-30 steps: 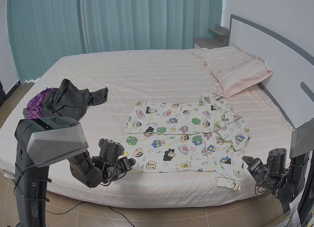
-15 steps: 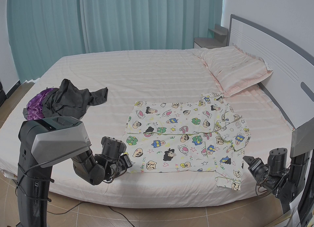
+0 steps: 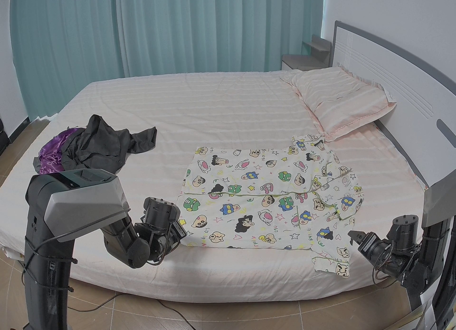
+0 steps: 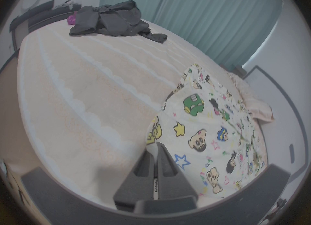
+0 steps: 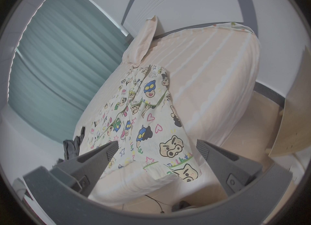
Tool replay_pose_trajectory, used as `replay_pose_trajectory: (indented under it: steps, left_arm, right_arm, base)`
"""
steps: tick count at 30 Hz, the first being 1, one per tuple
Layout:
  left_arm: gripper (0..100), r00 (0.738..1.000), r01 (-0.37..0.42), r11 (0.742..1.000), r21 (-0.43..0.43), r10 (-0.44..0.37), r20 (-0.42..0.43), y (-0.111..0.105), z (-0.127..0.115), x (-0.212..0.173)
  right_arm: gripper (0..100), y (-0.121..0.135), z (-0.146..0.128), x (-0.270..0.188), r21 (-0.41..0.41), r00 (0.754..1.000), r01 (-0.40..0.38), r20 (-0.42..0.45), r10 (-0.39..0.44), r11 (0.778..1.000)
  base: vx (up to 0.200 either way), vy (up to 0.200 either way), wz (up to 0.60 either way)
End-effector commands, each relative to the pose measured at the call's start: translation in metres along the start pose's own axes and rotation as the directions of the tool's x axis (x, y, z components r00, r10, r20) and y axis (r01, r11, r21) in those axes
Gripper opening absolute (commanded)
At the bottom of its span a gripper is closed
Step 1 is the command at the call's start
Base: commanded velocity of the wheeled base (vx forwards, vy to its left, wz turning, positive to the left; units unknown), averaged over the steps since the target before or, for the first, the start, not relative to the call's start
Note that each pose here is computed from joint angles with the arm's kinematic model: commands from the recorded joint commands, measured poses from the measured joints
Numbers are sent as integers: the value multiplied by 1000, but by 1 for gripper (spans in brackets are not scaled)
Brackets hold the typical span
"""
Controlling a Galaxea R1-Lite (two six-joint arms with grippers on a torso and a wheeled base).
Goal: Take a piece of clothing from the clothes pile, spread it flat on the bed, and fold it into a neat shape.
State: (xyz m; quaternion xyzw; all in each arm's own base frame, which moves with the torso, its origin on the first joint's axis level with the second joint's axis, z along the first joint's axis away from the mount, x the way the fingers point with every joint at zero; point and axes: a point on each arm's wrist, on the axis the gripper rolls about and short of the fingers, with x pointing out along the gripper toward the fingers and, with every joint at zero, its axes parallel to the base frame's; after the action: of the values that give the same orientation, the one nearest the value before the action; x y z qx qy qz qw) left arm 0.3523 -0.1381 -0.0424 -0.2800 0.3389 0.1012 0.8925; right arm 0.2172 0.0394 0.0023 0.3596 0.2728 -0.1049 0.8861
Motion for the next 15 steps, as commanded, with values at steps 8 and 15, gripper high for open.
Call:
replay_pose_trajectory:
  steps: [8,15]
  left_arm:
    - [0,986,123,985,-123,-107,130,-4,16,0]
    - [0,982,147,981,-127,-130,136,-5,11,5]
  right_arm:
    - [100,-26,27,53,-207,999,-50,-22,46,977]
    - [100,-21,26,85,-226,990,-107,-114,83,968]
  base:
    - [0,0,0]
    - [0,0,0]
